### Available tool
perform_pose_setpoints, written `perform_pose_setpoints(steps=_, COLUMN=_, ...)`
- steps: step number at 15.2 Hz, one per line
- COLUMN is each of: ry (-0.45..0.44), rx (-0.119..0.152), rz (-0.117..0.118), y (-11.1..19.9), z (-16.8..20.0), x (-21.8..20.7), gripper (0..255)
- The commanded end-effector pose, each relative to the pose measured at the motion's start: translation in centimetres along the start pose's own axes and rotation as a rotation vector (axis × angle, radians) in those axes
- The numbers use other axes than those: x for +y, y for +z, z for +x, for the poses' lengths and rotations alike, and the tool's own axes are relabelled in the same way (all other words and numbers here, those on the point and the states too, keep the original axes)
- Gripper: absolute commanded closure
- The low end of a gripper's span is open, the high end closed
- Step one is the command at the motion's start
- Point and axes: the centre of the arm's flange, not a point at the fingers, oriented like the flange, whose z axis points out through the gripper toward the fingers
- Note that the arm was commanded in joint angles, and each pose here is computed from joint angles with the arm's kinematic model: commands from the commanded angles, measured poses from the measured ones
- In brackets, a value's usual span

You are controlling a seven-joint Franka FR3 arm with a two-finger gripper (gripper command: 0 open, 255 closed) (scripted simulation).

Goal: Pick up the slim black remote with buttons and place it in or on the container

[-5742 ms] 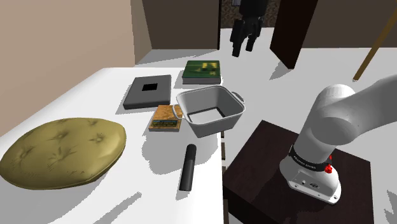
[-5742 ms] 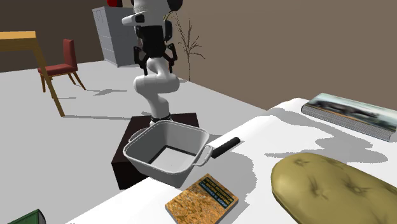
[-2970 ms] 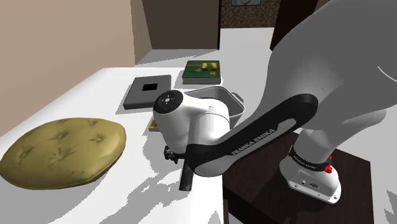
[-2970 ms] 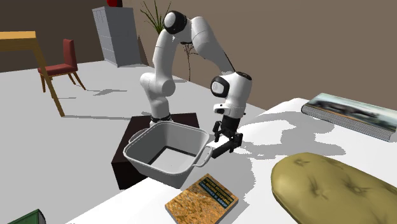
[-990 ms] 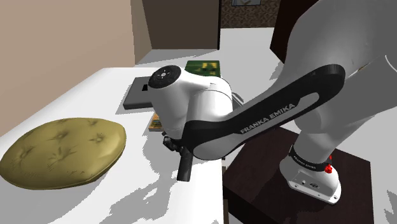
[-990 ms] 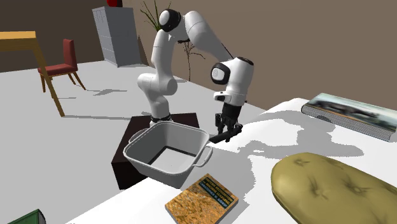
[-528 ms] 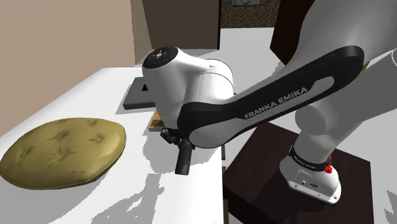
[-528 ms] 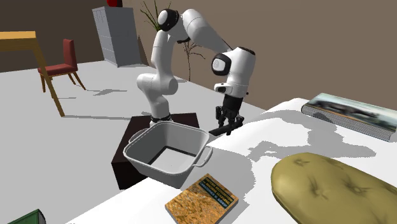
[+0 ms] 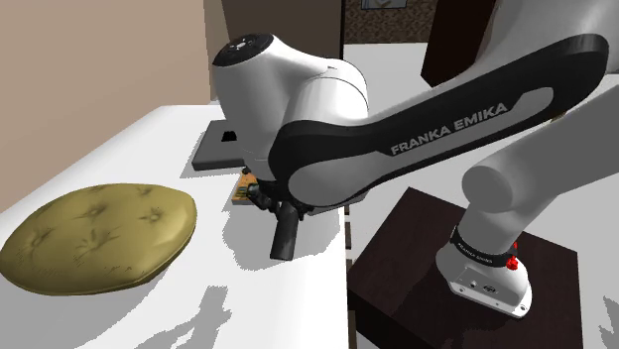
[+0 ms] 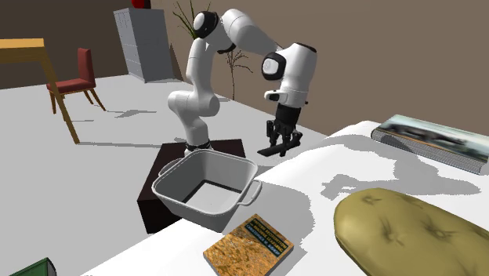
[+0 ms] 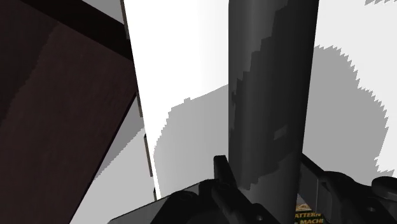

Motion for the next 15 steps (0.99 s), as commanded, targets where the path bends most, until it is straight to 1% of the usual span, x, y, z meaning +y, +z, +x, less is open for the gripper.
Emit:
perform_pose_setpoints(steps=1, ry=0.0, rx=0.0, rz=0.0, y=-1.1, z=0.3, x=0.0, gripper=255)
perform_pose_setpoints(steps=10, ry=0.0, rx=0.0, rz=0.0, y=-5.7, z=1.4, x=0.2, gripper=255)
perform_pose_setpoints(steps=11, ry=0.0, rx=0.0, rz=0.0, y=-5.7, z=1.4, x=0.2, gripper=255)
perform_pose_setpoints(steps=15, ry=0.0, rx=0.0, rz=0.0, y=-4.3, z=6.3, x=1.5, gripper=255)
